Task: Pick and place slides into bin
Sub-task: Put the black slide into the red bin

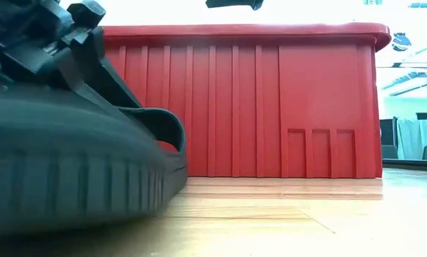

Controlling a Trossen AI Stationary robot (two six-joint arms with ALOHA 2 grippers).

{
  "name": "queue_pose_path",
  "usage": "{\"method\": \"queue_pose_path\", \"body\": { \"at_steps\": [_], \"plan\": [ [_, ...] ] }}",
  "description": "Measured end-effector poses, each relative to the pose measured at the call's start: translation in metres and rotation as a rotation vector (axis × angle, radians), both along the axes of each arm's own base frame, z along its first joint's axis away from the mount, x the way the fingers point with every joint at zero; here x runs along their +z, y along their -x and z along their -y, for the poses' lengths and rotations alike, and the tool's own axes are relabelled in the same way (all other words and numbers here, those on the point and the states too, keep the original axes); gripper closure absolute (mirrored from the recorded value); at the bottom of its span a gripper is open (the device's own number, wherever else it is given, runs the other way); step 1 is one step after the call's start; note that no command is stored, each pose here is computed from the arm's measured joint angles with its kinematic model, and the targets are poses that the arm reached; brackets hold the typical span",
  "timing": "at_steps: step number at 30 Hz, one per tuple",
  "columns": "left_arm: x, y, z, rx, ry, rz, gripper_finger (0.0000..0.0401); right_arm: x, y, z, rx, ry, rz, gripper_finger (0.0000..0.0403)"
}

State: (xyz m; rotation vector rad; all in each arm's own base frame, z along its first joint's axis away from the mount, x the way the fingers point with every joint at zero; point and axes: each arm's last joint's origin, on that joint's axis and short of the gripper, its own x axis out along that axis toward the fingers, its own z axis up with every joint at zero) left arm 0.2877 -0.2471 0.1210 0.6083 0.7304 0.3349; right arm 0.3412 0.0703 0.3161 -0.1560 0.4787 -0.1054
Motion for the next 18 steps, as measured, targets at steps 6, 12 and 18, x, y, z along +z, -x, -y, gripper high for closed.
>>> {"method": "queue_pose_path", "body": {
  "at_steps": [6,12,18],
  "plan": [
    [0.000,-0.007,-0.009,0.019,-0.022,-0.018,0.0274,0.000,0.000,0.000,0.002,0.003,0.003,0.0264],
    [0.000,-0.011,-0.016,0.039,-0.014,-0.028,0.0274,0.001,0.000,0.000,0.004,0.007,0.005,0.0264],
    [0.000,-0.012,-0.016,0.042,-0.010,-0.030,0.0284,0.001,0.000,0.000,0.010,0.019,0.004,0.0264]
  ]
}}
